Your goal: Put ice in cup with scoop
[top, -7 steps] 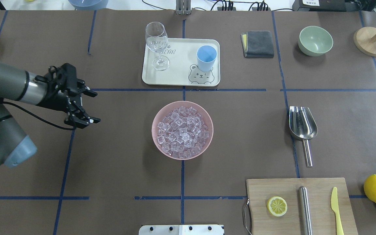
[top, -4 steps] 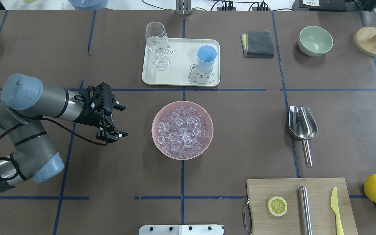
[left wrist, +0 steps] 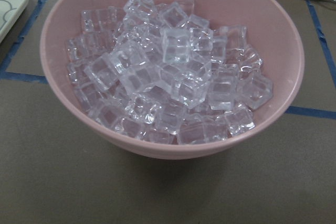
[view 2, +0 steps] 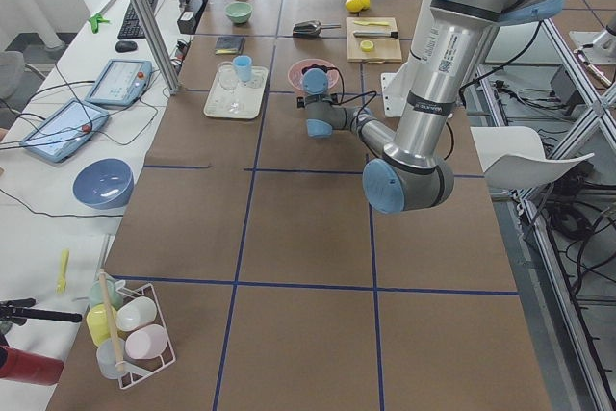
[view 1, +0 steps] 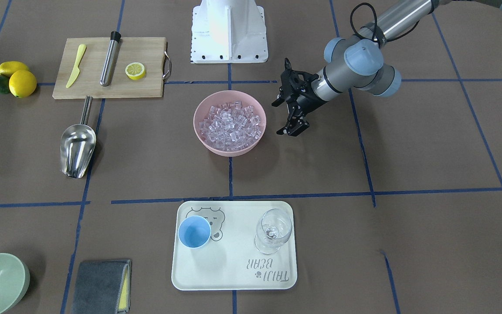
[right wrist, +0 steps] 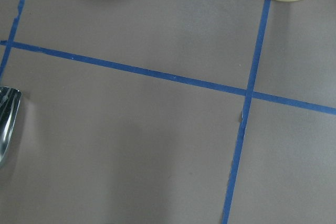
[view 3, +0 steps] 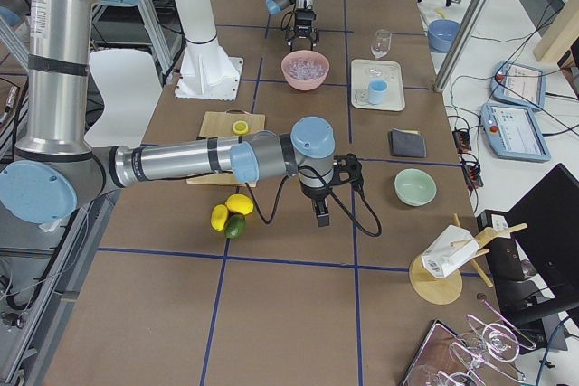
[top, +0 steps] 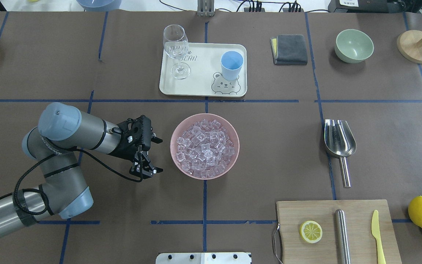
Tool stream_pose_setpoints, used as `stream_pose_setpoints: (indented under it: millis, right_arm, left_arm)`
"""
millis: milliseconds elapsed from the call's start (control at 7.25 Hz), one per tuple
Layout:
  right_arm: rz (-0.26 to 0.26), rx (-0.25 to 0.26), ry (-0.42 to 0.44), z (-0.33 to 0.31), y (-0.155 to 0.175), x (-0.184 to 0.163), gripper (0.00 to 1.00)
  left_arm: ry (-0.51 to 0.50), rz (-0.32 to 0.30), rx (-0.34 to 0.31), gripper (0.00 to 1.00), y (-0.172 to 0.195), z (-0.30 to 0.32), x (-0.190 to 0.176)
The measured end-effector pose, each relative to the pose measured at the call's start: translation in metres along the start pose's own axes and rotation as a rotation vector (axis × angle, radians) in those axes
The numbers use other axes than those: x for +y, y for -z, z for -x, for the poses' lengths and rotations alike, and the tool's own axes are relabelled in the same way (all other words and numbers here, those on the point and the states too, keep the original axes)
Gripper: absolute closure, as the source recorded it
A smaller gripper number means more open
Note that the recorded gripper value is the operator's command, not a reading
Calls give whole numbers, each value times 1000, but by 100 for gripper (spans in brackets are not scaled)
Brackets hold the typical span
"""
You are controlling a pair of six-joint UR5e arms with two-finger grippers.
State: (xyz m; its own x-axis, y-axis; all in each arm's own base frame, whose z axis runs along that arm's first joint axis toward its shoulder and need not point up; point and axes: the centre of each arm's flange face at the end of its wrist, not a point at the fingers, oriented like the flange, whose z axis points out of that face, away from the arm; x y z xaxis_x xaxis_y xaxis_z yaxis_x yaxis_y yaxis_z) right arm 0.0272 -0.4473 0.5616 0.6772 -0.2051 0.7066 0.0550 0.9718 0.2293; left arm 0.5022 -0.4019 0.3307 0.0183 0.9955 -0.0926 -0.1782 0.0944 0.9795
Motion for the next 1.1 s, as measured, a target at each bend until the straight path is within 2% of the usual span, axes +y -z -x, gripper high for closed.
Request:
stream_pose_setpoints:
  millis: [414, 828, 1103]
  right_arm:
    - [3, -20, -2, 19, -1, -4, 0]
    - [18, -68, -103, 126, -7, -31, 0]
    - [30, -86, -94, 204, -36, -31, 0]
  left_arm:
    - [-13, -8, -37, 0, -22, -10, -8]
    - [-18, -22, -41, 0, -23, -12, -13]
    - [-21, -27, -41, 0, -23, -13, -13]
